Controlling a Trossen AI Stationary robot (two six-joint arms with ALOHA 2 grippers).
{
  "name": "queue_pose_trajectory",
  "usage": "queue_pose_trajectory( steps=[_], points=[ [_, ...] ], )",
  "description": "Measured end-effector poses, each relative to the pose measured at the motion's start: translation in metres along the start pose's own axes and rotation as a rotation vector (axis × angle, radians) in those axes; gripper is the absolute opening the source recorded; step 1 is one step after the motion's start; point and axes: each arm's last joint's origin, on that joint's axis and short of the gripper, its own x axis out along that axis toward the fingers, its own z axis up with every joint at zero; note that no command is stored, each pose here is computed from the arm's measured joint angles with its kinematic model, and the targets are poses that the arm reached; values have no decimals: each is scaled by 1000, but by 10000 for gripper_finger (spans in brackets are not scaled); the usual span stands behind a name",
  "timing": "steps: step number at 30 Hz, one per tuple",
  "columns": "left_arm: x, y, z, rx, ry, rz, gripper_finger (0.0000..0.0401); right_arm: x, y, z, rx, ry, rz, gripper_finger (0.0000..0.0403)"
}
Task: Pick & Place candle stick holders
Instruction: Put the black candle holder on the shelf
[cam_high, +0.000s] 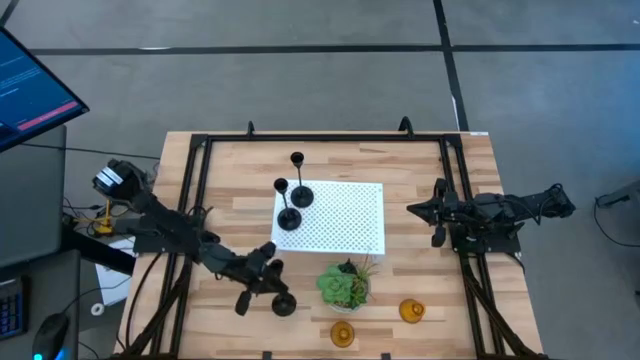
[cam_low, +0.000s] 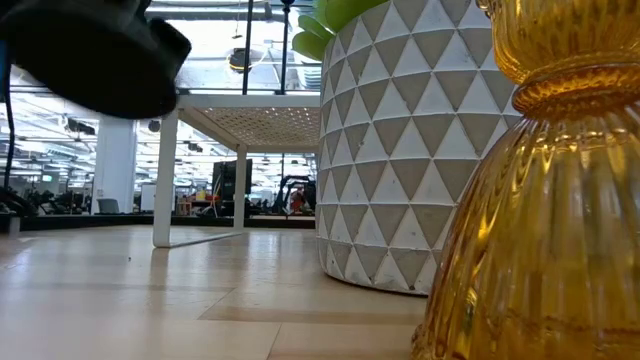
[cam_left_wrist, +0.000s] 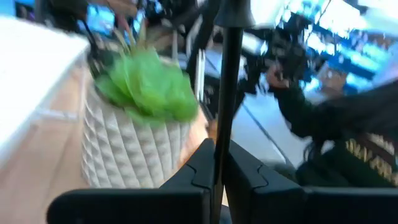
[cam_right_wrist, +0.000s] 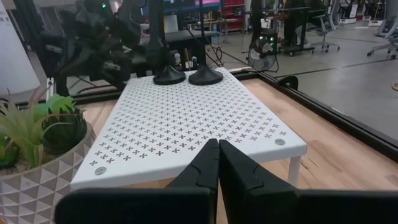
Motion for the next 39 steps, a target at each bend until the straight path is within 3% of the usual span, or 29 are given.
queue_pose_trajectory(
  steps=[11,15,19,24,30,39],
  points=[
    [-4,-8,24,-42,-104,34,13,0,2,6,26,-51,61,0],
    [7,-18,28,3,-93,27,15,0,3,6,25,-48,79,0],
    [26,-23,30,34,-46,105,14,0,3,8,34,-67,95,0],
    [45,-31,38,92,2,174,14,-3,8,22,77,-194,229,0],
    [49,-37,57,131,18,228,14,-3,12,33,92,-298,326,0],
    [42,-35,85,239,-20,263,14,19,24,41,86,-280,337,0]
  ],
)
